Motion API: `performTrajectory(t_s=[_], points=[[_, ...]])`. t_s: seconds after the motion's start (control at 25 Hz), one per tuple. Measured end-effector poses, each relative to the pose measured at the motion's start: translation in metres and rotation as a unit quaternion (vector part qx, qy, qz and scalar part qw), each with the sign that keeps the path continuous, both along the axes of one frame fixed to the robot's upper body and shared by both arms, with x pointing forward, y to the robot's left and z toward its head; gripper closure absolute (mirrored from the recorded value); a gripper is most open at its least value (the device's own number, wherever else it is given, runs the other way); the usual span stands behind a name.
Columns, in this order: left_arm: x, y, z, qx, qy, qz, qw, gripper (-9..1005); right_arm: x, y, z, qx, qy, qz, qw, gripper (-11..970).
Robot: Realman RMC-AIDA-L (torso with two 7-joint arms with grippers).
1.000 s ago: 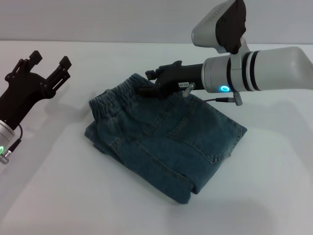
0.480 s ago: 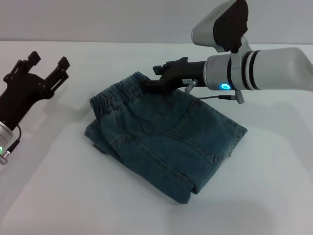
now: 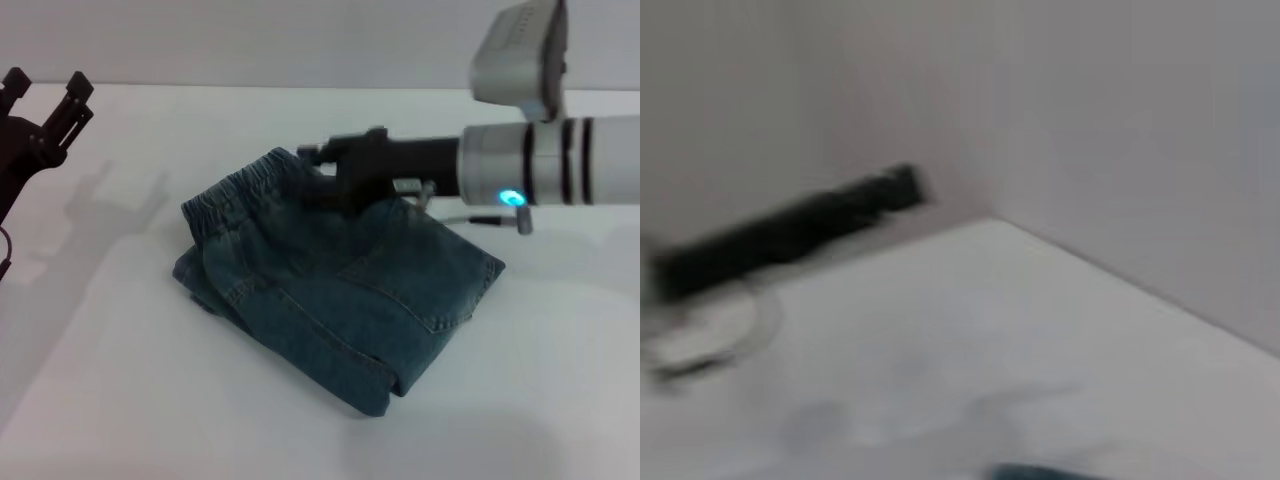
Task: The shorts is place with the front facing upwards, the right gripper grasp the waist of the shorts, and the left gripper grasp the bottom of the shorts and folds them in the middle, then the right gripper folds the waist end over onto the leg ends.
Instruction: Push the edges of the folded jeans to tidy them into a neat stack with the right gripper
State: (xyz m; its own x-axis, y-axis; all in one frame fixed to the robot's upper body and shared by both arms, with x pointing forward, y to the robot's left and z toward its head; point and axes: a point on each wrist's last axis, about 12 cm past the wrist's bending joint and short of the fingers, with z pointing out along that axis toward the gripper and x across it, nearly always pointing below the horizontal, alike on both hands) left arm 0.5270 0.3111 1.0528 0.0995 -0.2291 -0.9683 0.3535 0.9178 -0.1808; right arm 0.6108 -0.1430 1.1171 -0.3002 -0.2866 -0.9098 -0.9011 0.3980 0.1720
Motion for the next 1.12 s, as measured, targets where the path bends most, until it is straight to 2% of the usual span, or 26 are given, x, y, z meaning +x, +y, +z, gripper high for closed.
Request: performTrajectory(t_s=[0.2, 0.32, 0.64, 0.84, 1.12], points=[[-0.001, 0.001, -0.001, 0.001, -0.001, 0.006, 1.0, 167, -0.022, -0.008, 0.008, 0.019, 0.066, 0.076, 0.995, 455], [0.0, 0.0, 0.0, 0.003, -0.003, 0.006, 1.0, 167, -0.034, -0.016, 0.008, -0.017, 0.122, 0.132, 0.984, 456], [0.001, -0.001, 0.0, 0.002, -0.005, 0.004, 1.0, 167, -0.053, -0.029, 0.014, -0.039, 0.175, 0.219, 0.959, 455], [0.0, -0.002, -0.001, 0.001, -0.002, 0.004, 1.0, 167, -0.059, -0.035, 0.011, -0.077, 0.203, 0.241, 0.946, 455], [-0.001, -0.003, -0.002, 0.0, 0.002, 0.0, 1.0, 167, -0.063, -0.037, -0.003, -0.142, 0.235, 0.229, 0.934, 455]])
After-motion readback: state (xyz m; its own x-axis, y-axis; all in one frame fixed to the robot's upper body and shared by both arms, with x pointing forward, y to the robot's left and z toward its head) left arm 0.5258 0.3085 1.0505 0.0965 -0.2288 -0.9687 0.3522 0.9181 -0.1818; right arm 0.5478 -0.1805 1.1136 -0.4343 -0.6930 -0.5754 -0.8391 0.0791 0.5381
